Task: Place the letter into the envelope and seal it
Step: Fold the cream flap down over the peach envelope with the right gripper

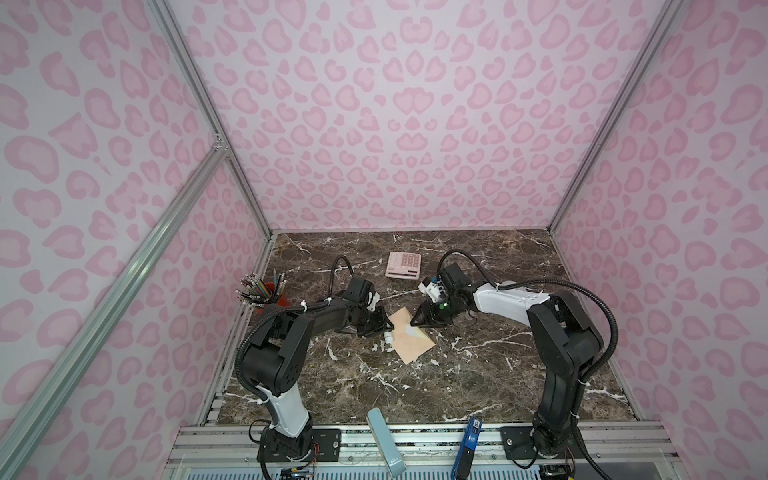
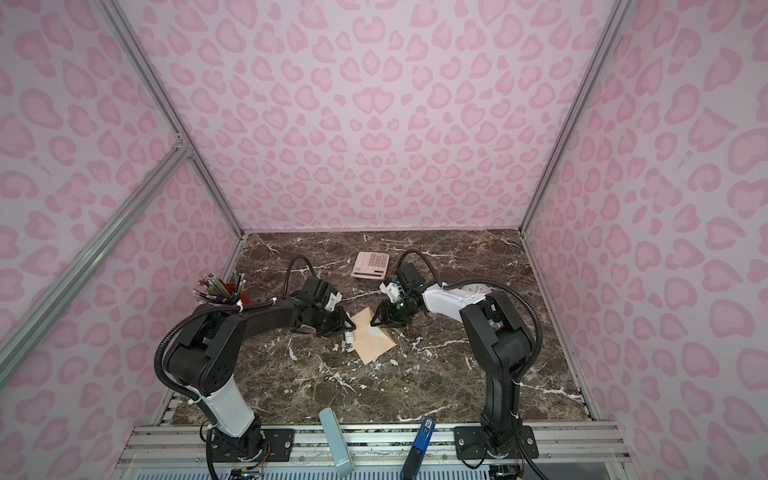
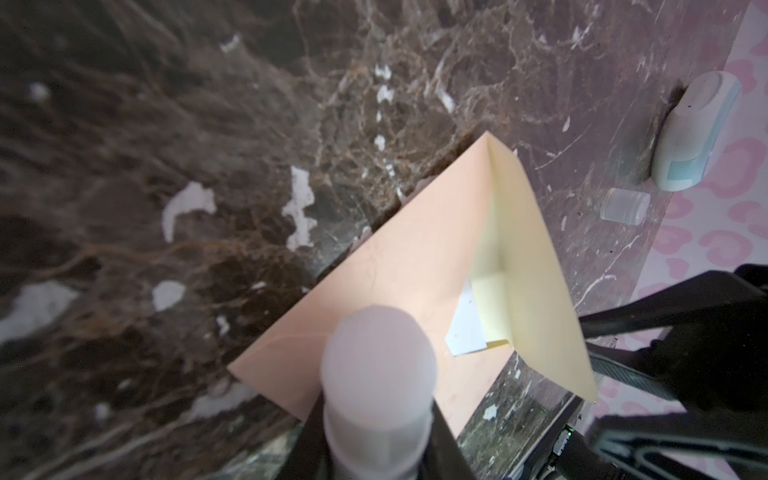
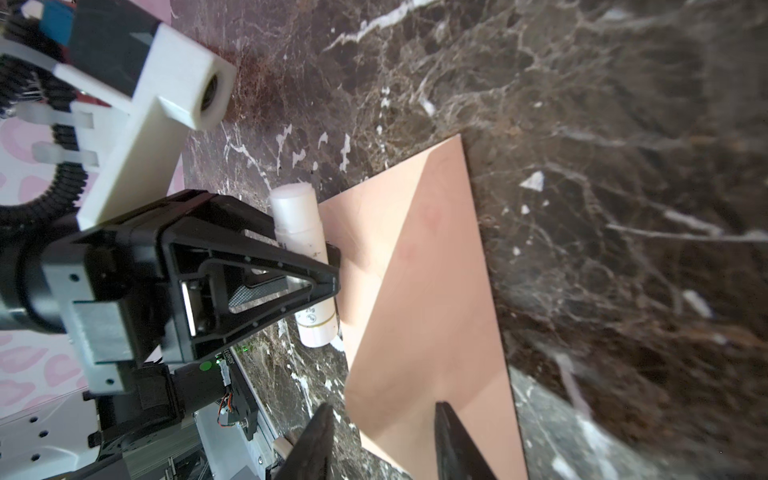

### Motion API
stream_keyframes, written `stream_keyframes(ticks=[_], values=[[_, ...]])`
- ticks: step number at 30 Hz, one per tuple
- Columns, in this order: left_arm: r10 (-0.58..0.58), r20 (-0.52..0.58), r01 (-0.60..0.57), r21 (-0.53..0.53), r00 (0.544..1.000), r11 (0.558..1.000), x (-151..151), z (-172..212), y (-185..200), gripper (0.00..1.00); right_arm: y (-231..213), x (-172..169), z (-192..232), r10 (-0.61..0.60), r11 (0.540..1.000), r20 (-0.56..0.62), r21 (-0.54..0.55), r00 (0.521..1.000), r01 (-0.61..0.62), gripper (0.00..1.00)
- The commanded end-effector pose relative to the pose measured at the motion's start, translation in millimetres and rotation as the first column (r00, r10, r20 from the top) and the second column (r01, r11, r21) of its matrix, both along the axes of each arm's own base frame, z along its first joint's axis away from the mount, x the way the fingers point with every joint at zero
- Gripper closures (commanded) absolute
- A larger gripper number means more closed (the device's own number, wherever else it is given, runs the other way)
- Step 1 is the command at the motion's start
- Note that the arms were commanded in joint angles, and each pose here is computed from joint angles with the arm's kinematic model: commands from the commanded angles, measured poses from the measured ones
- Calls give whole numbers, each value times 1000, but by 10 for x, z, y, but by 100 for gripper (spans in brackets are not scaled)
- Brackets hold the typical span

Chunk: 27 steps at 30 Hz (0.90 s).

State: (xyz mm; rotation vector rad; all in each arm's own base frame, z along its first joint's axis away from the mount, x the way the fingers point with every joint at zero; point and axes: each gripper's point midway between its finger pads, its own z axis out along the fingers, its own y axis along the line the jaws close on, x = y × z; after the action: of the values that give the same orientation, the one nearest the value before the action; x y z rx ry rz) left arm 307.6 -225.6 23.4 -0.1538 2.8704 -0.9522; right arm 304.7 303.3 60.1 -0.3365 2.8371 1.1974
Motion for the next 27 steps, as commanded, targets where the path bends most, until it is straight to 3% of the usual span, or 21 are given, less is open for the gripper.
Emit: stream_keyframes(ticks=[1,12,21,27], values=[[6,-6,-5,36,1000,999,-22,-58,63,96,54,-8,4,9,999,-7,41,1000,-8,58],[6,-3,-6,36,1000,999,-30,-38,84,96,115,4,-48,-5,997,-49,77,999,9,57],[7,-1,-7,38,1000,999,-32,-22,98,96,101,30,-144,-21,999,-67,46,998,24,85],[6,-2,-6,37,1000,999,-36,-30,95,96,31,-12,-288,10,995,-55,-103,998,-15,95]])
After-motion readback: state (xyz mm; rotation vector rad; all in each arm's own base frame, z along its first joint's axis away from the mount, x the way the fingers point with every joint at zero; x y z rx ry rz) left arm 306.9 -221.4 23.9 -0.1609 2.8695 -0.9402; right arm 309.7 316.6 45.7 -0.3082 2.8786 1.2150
